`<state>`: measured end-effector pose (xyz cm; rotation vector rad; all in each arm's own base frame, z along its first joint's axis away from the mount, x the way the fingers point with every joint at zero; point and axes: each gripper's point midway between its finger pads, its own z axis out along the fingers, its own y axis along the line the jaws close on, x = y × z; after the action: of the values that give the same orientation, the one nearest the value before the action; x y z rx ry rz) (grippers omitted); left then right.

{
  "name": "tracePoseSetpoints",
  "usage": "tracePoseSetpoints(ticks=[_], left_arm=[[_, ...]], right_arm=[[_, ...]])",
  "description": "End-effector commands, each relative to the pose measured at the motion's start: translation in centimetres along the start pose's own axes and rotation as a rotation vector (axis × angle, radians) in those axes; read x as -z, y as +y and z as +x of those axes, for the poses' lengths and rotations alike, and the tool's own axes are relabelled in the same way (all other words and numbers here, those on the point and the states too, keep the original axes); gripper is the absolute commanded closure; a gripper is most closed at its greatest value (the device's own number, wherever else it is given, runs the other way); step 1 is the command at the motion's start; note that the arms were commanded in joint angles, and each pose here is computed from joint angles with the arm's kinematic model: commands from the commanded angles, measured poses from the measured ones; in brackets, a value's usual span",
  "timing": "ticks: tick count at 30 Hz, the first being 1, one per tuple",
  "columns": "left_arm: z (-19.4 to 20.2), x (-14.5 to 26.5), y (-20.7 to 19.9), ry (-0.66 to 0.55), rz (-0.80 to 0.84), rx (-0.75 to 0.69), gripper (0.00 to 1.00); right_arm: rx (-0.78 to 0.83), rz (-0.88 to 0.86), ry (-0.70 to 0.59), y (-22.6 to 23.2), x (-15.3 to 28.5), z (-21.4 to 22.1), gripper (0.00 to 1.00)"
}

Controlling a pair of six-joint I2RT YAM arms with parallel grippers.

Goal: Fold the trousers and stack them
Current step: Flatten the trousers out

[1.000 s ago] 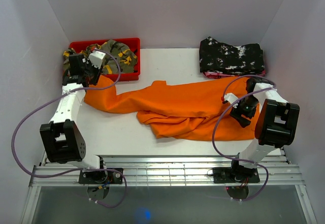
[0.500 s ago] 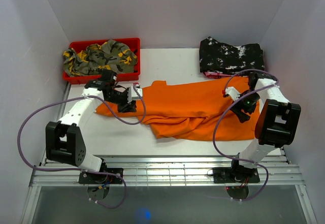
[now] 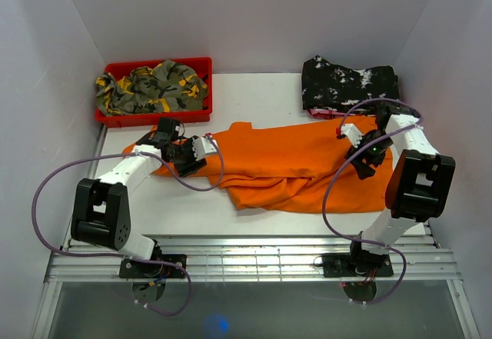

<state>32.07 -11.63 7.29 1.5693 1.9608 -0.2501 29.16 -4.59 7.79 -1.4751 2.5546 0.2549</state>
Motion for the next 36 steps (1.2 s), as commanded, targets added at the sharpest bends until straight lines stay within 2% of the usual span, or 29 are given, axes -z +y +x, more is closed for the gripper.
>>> tracePoseSetpoints(ticks=[1, 7, 9, 11, 12, 13, 14, 15, 17, 18, 21, 22, 24, 25, 28, 29, 30, 31, 32, 34, 36], left_arm=[[3.2, 2.2, 2.6, 0.068, -0.111, 0.049, 0.34], [7.7, 0.9, 0.8, 0.140, 0.026, 0.079, 0.28], [7.9, 0.4, 1.4, 0.151, 0.031, 0.100, 0.41], [7.3, 0.3, 3.1, 0.147, 0.019, 0.112, 0.61], [6.6, 0.6, 3.3, 0.133, 0.029, 0.122, 0.77], [5.3, 1.3, 4.1, 0.096, 0.013, 0.126, 0.83], [1.7, 2.5, 6.2, -0.013, -0.015, 0.097, 0.88], [-0.7, 3.5, 6.7, -0.068, -0.017, 0.088, 0.95], [-5.9, 5.5, 8.3, -0.173, -0.057, 0.083, 1.00], [-11.5, 7.4, 9.3, -0.272, -0.092, -0.002, 1.00], [-19.9, 9.5, 9.4, -0.446, -0.111, -0.046, 1.00], [-24.0, 10.1, 8.1, -0.524, -0.078, -0.103, 1.00], [-27.5, 10.0, 6.8, -0.603, -0.029, -0.102, 1.00], [-29.4, 8.5, 4.8, -0.627, 0.037, -0.121, 1.00], [-32.5, 5.8, 2.2, -0.695, 0.091, -0.143, 1.00], [-32.2, 4.1, 1.5, -0.693, 0.106, -0.123, 1.00], [-33.8, 3.7, 1.3, -0.749, 0.096, -0.102, 1.00], [-33.3, 1.5, 1.0, -0.727, 0.117, -0.067, 1.00], [-33.4, 0.3, 1.5, -0.705, 0.098, -0.041, 0.96], [-32.5, -1.8, 2.0, -0.643, 0.102, 0.057, 0.77], [-30.6, -3.5, 3.5, -0.563, 0.038, 0.112, 0.58]], right_arm=[[0.005, -0.015, 0.017, 0.8, -0.3, 0.4, 0.27], [-0.003, -0.020, 0.037, 0.6, -1.4, 1.0, 0.27], [-0.003, -0.019, 0.037, 0.3, -1.3, 0.9, 0.27], [-0.003, -0.017, 0.038, 0.2, -1.3, 0.9, 0.27], [-0.001, -0.012, 0.034, 0.1, -1.1, 0.7, 0.27], [-0.001, -0.012, 0.028, 0.1, -1.1, 0.6, 0.27], [0.000, -0.011, 0.022, 0.1, -1.0, 0.5, 0.27], [-0.002, -0.014, 0.020, 0.2, -1.0, 0.5, 0.27], [-0.007, -0.014, 0.007, 0.2, -0.8, 0.2, 0.27], [-0.008, -0.018, 0.004, 0.3, -0.8, 0.1, 0.27], [-0.010, -0.020, -0.012, 0.5, -0.7, -0.2, 0.28], [-0.010, -0.020, -0.012, 0.5, -0.7, -0.2, 0.28], [-0.009, -0.016, -0.014, 0.4, -0.5, -0.3, 0.28], [-0.008, -0.012, -0.013, 0.3, -0.4, -0.3, 0.28], [-0.010, -0.009, -0.018, 0.3, -0.4, -0.4, 0.28], [-0.013, -0.010, -0.019, 0.3, -0.4, -0.4, 0.28], [-0.017, -0.012, -0.021, 0.4, -0.4, -0.5, 0.28], [-0.026, -0.017, -0.021, 0.5, -0.5, -0.4, 0.28], [-0.027, -0.017, -0.020, 0.5, -0.5, -0.4, 0.28], [-0.028, -0.015, -0.009, 0.5, -0.6, -0.2, 0.28], [-0.029, -0.015, 0.000, 0.6, -0.8, 0.0, 0.29]])
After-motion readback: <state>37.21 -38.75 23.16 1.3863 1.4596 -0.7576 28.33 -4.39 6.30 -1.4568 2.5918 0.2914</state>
